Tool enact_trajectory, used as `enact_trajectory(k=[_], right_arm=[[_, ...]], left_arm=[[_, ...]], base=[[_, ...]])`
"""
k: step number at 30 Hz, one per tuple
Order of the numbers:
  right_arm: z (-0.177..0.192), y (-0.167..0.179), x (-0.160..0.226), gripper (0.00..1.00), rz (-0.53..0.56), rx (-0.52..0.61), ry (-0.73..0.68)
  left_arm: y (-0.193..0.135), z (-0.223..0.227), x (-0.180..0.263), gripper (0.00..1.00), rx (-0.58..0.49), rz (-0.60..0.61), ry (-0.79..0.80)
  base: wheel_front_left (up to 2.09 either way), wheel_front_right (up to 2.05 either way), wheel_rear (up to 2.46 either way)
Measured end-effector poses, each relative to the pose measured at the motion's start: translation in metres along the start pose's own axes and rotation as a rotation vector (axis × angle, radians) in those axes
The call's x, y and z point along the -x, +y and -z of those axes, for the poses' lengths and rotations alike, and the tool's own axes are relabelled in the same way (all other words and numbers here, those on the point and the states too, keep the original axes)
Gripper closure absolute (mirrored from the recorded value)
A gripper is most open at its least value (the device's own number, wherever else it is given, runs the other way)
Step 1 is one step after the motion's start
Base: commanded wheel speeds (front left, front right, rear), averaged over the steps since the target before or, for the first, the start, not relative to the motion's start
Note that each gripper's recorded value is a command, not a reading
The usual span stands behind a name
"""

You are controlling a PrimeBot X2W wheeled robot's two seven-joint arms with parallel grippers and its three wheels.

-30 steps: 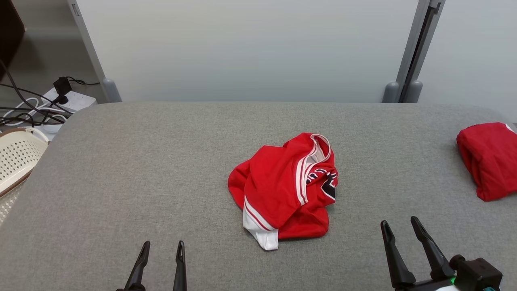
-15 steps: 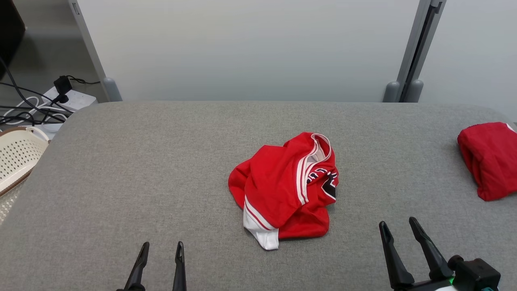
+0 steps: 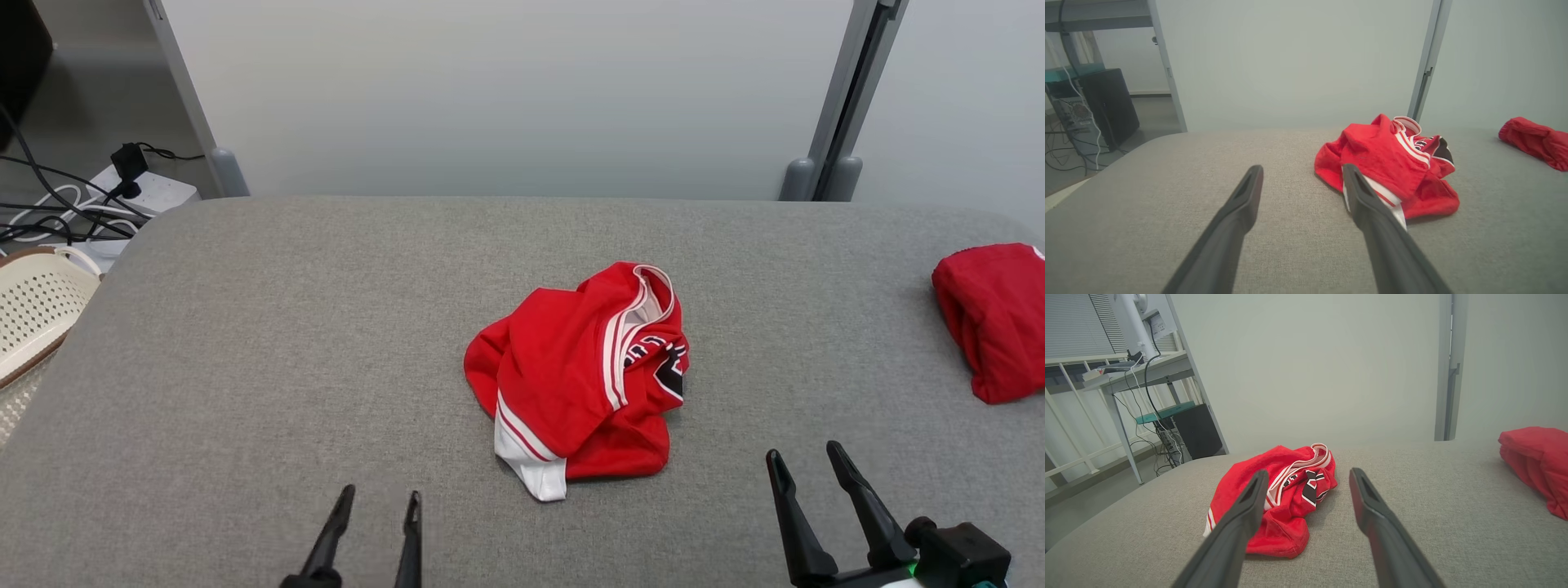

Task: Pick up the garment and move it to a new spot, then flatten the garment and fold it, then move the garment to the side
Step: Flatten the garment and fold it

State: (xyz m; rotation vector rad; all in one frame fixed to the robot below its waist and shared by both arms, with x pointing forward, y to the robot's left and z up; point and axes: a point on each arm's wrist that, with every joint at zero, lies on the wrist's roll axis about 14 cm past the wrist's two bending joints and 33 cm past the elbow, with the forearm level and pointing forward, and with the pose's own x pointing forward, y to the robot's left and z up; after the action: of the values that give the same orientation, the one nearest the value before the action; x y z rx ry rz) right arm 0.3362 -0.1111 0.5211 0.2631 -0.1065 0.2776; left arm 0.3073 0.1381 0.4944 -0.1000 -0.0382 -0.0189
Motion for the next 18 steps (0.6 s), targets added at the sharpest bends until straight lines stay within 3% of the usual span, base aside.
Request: enact_trajectory(k=[9,18], right_arm=[[0.016,-0.006,0.000,0.00,0.013,-0.014,0.053],[0.022,-0.010,-0.008,0.00,0.009,-0.021,0.074]], left_arm=[[-0.075,0.024,-0.009,0.00,-0.008,0.282,0.076],[-0.141,0.054,-0.010,0.00,-0.117,0.555,0.156]], base=[[0.00,0.00,0.00],[0.00,0.00,0.00]])
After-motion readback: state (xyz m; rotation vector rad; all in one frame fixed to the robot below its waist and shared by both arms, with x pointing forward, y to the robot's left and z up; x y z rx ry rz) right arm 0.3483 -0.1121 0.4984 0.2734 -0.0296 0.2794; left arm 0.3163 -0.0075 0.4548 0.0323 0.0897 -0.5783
